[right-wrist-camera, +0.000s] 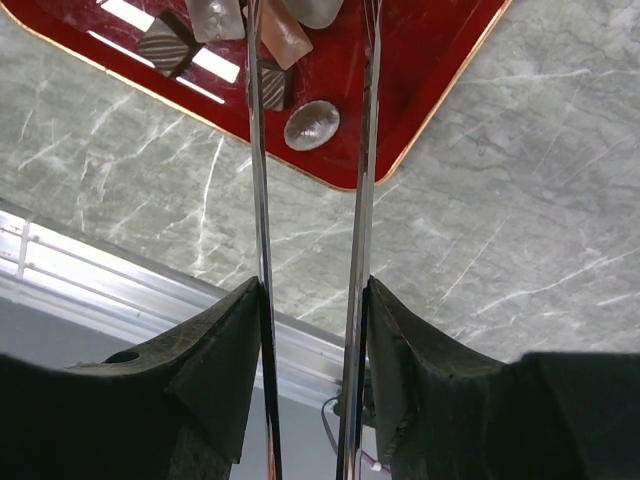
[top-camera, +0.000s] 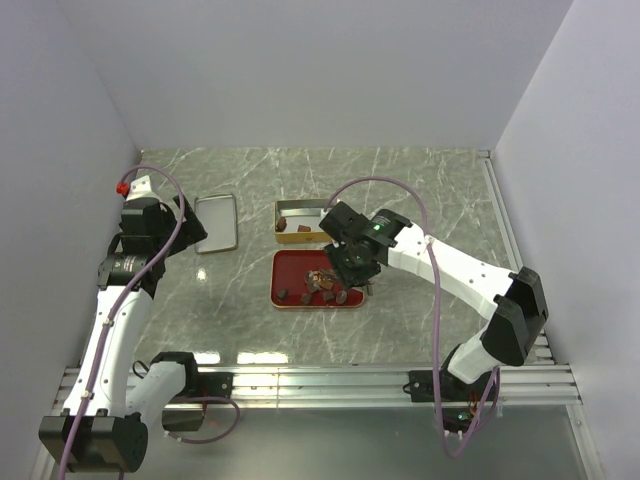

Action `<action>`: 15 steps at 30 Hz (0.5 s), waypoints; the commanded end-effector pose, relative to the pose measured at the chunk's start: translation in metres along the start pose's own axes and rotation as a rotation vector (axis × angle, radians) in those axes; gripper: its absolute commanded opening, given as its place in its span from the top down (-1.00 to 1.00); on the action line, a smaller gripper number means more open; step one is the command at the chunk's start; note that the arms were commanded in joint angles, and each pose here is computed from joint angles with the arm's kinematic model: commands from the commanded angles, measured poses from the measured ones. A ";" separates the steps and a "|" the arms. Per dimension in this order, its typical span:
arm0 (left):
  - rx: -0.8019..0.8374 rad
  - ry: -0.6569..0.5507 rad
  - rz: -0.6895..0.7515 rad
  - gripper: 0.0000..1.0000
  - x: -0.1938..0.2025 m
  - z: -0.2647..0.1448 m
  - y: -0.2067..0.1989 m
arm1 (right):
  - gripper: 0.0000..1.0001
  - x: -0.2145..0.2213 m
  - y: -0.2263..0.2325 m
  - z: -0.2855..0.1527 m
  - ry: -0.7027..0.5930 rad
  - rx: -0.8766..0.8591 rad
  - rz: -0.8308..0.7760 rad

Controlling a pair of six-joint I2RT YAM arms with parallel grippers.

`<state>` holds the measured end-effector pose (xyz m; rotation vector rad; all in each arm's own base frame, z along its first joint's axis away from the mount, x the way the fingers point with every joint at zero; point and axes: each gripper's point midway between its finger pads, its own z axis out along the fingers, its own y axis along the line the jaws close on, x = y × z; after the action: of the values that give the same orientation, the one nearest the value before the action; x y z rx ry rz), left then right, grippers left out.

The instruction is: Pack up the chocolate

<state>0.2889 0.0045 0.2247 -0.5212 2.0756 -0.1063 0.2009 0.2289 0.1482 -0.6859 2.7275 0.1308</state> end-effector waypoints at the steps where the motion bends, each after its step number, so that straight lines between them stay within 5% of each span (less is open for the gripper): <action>1: -0.009 -0.015 -0.004 -0.99 -0.002 -0.002 0.003 | -0.02 -0.008 0.001 0.004 -0.038 0.012 0.010; 15: -0.002 -0.019 -0.002 -0.99 -0.002 -0.004 0.002 | 0.03 0.003 -0.006 0.011 -0.005 0.046 0.016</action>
<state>0.2884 0.0044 0.2234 -0.5210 2.0783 -0.1058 0.2018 0.2274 0.1380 -0.6797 2.7344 0.1100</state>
